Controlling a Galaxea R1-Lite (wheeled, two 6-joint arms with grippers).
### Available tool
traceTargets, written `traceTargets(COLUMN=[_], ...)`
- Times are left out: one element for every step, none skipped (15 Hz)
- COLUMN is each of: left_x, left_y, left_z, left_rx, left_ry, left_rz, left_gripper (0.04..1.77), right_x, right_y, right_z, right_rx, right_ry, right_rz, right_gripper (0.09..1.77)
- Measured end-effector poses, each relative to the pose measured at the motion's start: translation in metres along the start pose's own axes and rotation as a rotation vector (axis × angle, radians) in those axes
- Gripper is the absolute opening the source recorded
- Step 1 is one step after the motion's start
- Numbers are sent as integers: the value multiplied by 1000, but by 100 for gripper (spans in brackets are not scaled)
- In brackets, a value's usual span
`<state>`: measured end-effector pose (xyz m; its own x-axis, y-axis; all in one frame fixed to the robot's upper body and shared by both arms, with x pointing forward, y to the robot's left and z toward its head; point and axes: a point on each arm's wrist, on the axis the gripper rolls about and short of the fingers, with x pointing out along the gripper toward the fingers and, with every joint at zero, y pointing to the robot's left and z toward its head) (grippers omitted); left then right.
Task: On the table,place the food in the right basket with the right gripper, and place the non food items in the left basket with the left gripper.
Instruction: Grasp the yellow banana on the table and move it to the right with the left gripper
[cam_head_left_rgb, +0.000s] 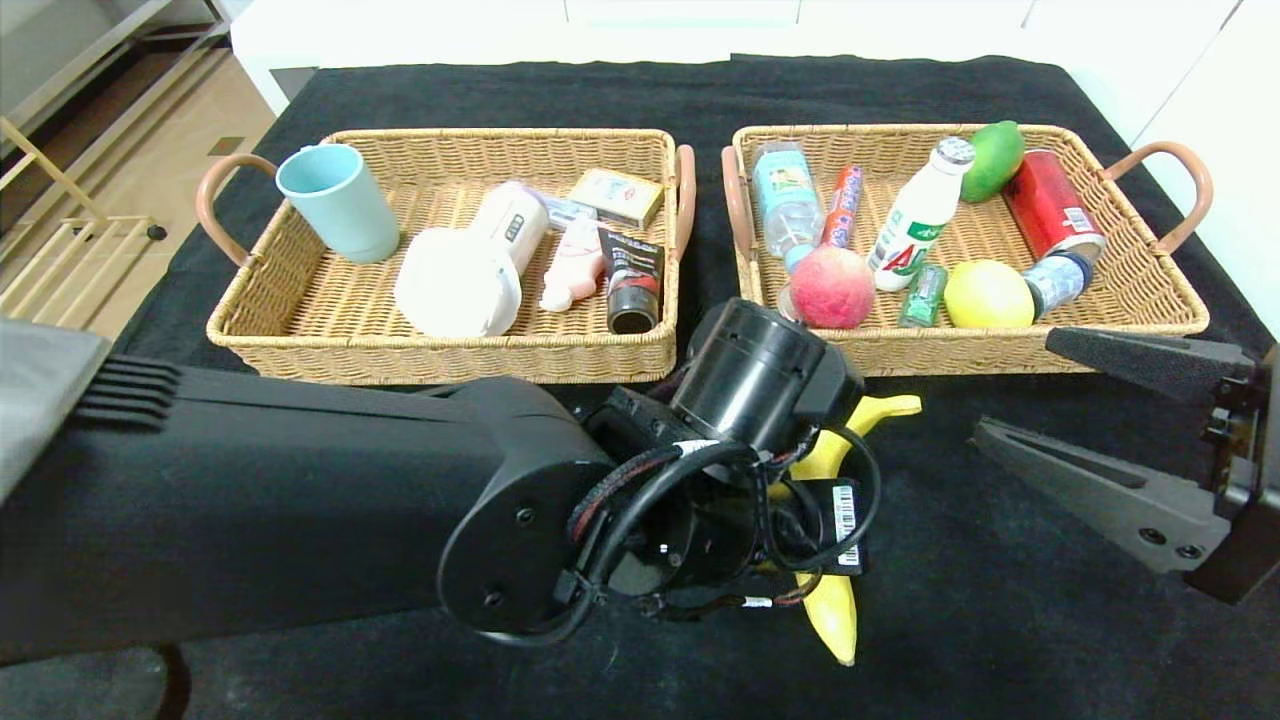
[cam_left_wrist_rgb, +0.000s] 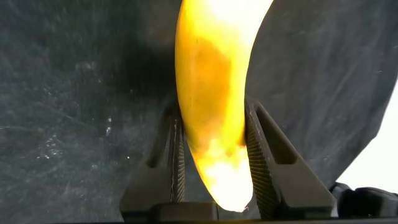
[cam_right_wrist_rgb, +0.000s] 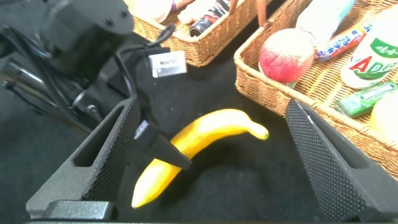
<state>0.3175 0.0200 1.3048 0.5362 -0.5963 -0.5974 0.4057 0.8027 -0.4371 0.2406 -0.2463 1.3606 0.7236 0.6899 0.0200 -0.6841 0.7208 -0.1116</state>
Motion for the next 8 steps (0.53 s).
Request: traceTargets(left_x=[1, 3, 4, 4, 4, 5, 5, 5], left_y=[0, 0, 0, 0, -1, -1, -1, -1], left_z=[-1, -2, -2, -3, -4, -4, -4, -4], left_rx=[1, 2, 3, 5, 6, 6, 6, 7], left_ry=[3, 3, -1, -3, -3, -3, -4, -6], left_rz=[1, 6, 15, 20, 20, 22, 27, 29], left_gripper=[66, 66, 66, 66, 66, 66, 72, 84], right_x=[0, 0, 0, 0, 0, 0, 0, 0], right_y=[0, 0, 0, 1, 1, 1, 1, 1], right_z=[0, 0, -1, -1, -1, -1, -1, -1], right_rx=[1, 0, 0, 0, 0, -1, 0, 0], right_ry=[1, 1, 1, 3, 3, 2, 2, 2], right_rz=[0, 2, 3, 3, 3, 4, 4, 4], right_gripper=[171, 171, 171, 171, 171, 171, 171, 171])
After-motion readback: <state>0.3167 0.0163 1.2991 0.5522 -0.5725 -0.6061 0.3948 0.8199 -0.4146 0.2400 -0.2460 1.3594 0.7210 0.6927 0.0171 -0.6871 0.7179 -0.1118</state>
